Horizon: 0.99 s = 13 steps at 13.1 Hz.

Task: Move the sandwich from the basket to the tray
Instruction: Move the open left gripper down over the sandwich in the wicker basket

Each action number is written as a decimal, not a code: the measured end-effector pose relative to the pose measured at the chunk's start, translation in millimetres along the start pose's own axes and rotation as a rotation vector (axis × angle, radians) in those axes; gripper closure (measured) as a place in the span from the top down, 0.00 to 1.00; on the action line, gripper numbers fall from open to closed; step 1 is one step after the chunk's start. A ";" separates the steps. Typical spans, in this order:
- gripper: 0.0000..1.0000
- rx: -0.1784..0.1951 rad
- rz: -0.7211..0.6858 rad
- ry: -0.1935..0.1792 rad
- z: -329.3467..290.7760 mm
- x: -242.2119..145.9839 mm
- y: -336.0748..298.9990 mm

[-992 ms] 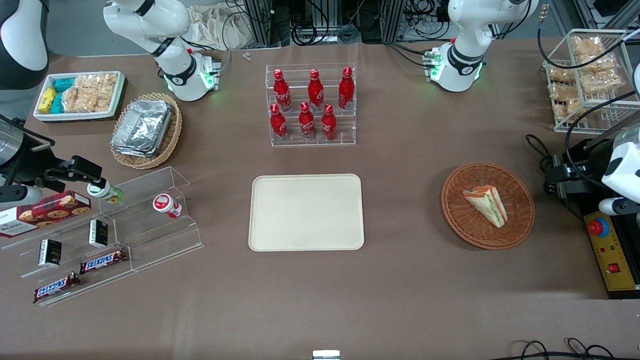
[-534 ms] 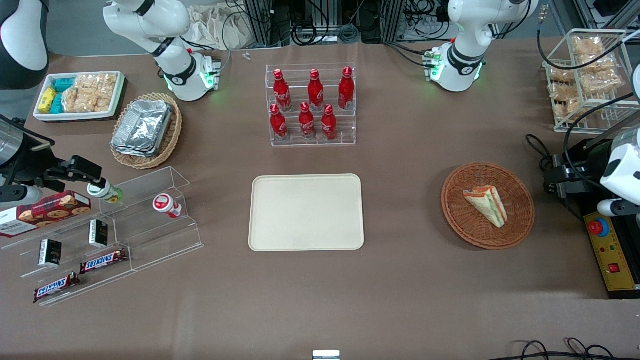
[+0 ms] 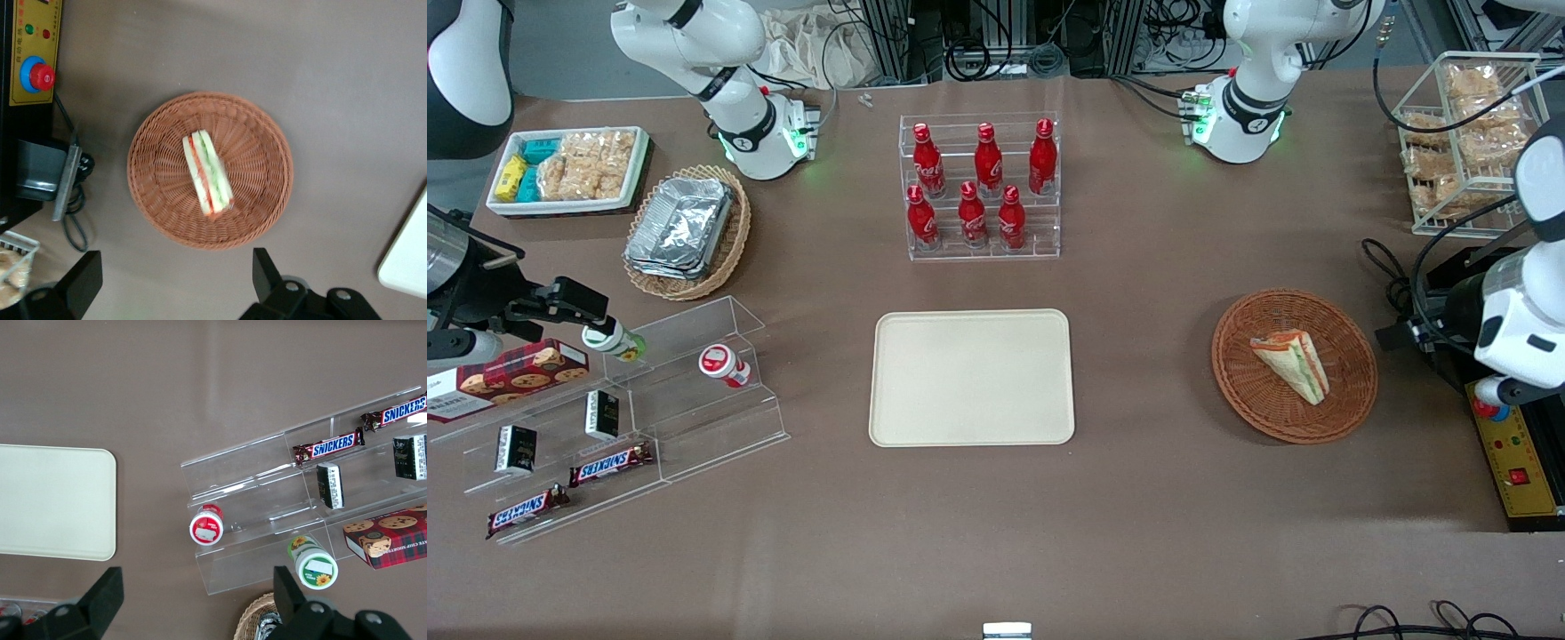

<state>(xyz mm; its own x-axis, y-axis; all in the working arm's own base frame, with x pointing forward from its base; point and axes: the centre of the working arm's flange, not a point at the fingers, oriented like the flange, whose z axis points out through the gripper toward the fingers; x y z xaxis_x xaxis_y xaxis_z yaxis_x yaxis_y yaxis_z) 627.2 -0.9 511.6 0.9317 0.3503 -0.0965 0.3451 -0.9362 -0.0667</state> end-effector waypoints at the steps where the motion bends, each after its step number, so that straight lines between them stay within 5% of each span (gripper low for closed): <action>1: 1.00 -0.005 -0.066 0.010 12.5 2.4 2.5; 6: 1.00 -0.032 -0.322 0.049 83.3 -0.6 28.3; 13: 1.00 -0.052 -0.342 0.071 166.3 -21.7 36.8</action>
<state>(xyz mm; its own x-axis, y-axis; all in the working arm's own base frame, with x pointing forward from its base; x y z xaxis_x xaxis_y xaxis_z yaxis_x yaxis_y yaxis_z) 600.8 -38.1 346.1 0.7661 0.6426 -0.0076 0.6421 -0.7659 -0.0327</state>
